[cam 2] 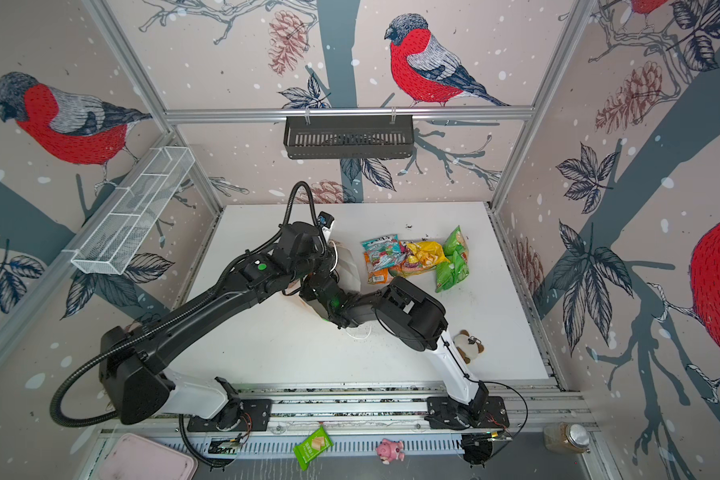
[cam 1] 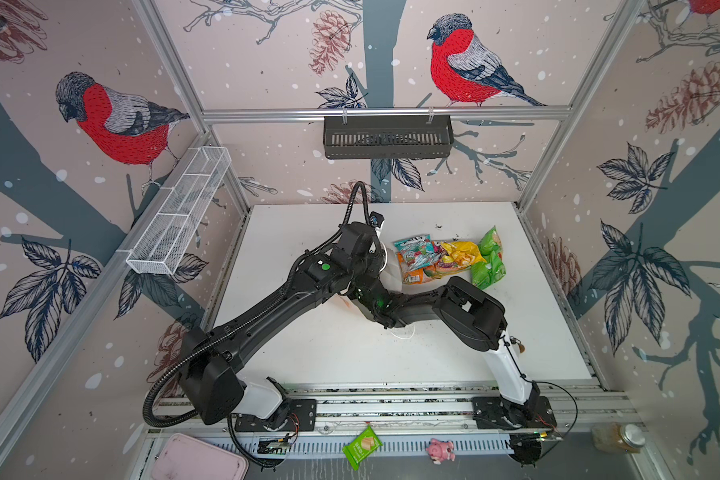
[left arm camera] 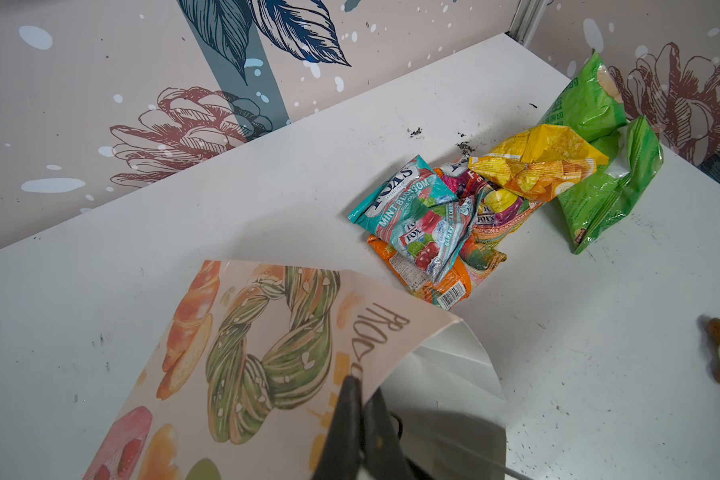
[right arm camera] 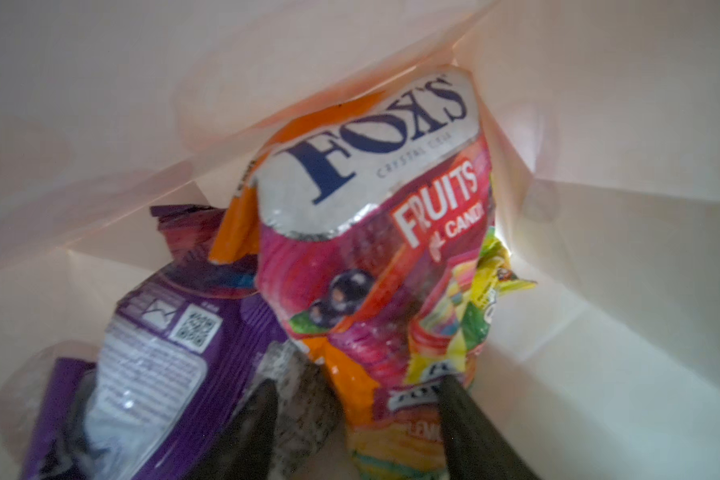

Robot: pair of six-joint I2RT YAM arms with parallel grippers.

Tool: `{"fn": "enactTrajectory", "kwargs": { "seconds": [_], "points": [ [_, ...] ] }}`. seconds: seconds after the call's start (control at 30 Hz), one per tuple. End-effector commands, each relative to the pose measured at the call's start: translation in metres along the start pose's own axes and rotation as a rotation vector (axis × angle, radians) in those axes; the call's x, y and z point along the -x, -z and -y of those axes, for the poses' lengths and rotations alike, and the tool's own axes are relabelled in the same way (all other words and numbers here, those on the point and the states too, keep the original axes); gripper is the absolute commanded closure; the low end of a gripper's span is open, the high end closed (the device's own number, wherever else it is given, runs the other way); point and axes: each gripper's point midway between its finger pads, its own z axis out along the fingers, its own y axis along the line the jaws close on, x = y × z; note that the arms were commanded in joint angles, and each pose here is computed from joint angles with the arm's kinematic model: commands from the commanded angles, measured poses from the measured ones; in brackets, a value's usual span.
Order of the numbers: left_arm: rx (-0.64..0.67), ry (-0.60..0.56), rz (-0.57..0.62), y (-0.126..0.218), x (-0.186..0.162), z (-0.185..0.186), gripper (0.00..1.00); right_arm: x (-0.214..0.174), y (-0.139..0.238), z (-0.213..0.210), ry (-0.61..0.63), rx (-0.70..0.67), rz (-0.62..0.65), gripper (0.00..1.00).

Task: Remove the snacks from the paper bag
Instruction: 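Lower the right gripper into the bag toward the Fox's Fruits packet, then close the right gripper on the Fox's Fruits packet inside the bag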

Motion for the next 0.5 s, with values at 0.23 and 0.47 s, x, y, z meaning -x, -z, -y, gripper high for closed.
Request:
{"fn": "enactTrajectory", "kwargs": {
  "seconds": [0.23, 0.47],
  "points": [
    [0.005, -0.004, 0.044, 0.011, 0.009, -0.002, 1.0, 0.009, -0.002, -0.004, 0.019, 0.016, 0.05, 0.72],
    [0.014, -0.005, 0.03, 0.013, 0.0, -0.005, 1.0, 0.013, -0.002, 0.001, 0.017, -0.002, 0.066, 0.72]
  ]
}}
